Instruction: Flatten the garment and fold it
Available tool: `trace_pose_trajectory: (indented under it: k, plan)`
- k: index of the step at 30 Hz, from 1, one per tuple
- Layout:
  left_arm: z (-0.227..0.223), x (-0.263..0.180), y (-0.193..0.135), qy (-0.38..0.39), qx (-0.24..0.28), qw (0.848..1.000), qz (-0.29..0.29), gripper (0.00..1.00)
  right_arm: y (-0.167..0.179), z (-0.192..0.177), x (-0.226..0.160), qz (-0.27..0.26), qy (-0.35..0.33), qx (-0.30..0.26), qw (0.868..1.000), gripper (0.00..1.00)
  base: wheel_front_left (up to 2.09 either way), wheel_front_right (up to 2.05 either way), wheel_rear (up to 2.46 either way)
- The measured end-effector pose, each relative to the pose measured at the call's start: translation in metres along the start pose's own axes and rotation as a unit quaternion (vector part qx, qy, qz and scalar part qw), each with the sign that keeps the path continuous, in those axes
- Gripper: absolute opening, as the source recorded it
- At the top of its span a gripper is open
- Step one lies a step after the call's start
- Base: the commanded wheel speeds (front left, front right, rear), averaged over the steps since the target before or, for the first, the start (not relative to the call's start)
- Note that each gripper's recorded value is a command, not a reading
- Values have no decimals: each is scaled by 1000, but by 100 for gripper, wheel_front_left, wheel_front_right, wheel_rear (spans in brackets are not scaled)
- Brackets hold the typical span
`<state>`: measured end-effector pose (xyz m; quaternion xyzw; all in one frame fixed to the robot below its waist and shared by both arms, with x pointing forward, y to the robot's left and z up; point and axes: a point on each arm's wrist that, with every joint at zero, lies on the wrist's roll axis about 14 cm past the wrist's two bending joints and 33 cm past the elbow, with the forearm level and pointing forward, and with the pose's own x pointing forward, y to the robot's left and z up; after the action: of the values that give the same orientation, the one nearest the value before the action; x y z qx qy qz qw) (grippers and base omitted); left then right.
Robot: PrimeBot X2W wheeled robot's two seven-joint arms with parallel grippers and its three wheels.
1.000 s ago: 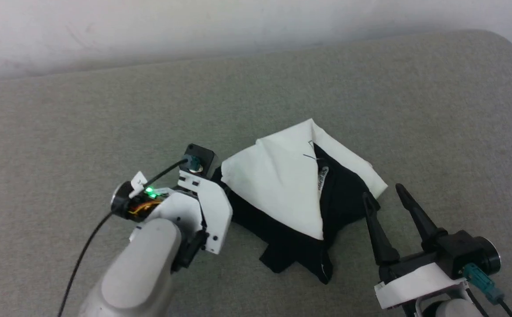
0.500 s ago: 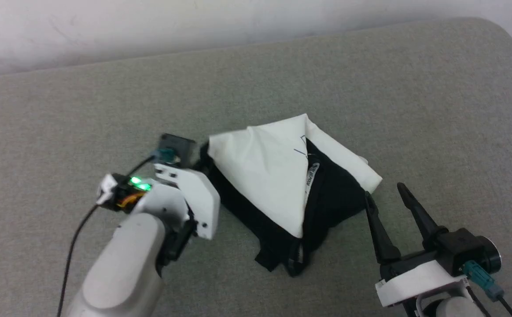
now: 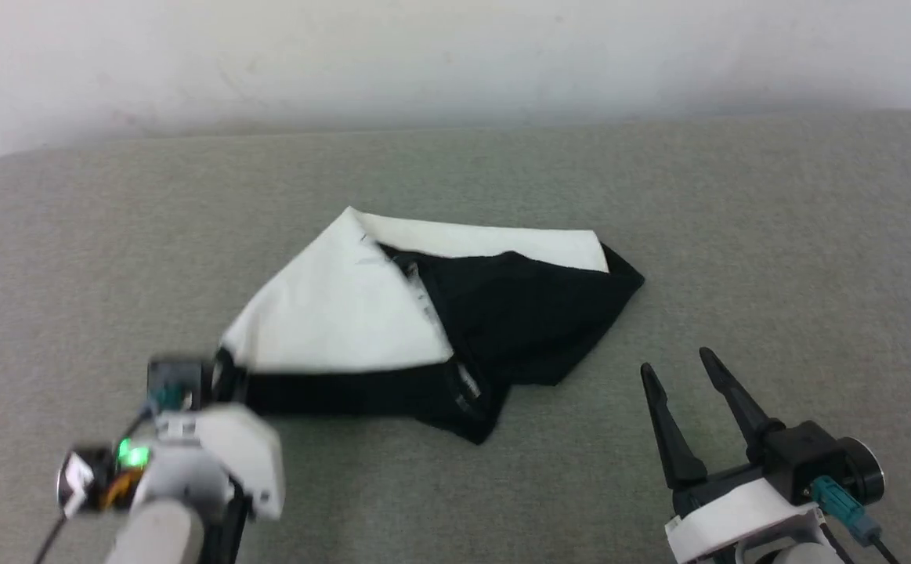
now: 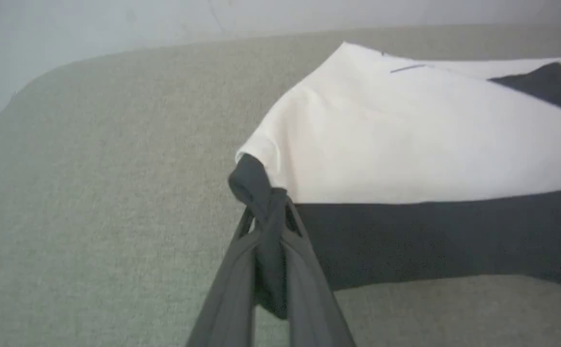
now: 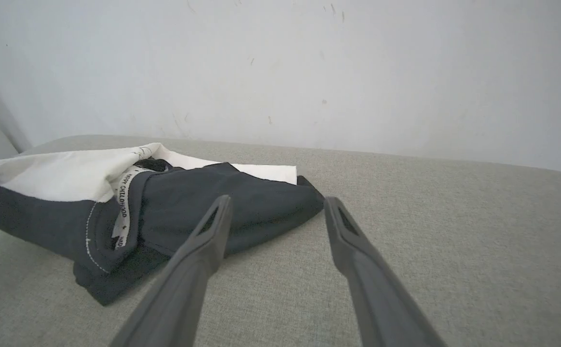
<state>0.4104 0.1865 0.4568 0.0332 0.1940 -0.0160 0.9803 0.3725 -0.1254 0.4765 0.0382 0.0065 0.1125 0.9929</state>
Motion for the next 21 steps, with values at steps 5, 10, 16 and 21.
trace_pose_trajectory:
  k: [5, 10, 16, 21]
  plan:
    - [-32, -15, 11, 18, -13, 999, 33, 100, 6, 1, 1, 10, -2, -10, 1000, 100, 0, 0, 0]
    - [19, -25, -9, -134, -23, 991, -5, 100, 7, -4, 8, 18, 22, -22, 999, 100, 0, 0, 0]
    - [45, -49, -10, -234, 8, 972, -8, 100, 7, -21, 36, 51, 142, -59, 987, 100, 0, 0, 0]
    - [38, -67, -9, -239, -9, 971, 7, 100, 10, -48, 49, 71, 264, -75, 959, 100, 0, 0, 0]
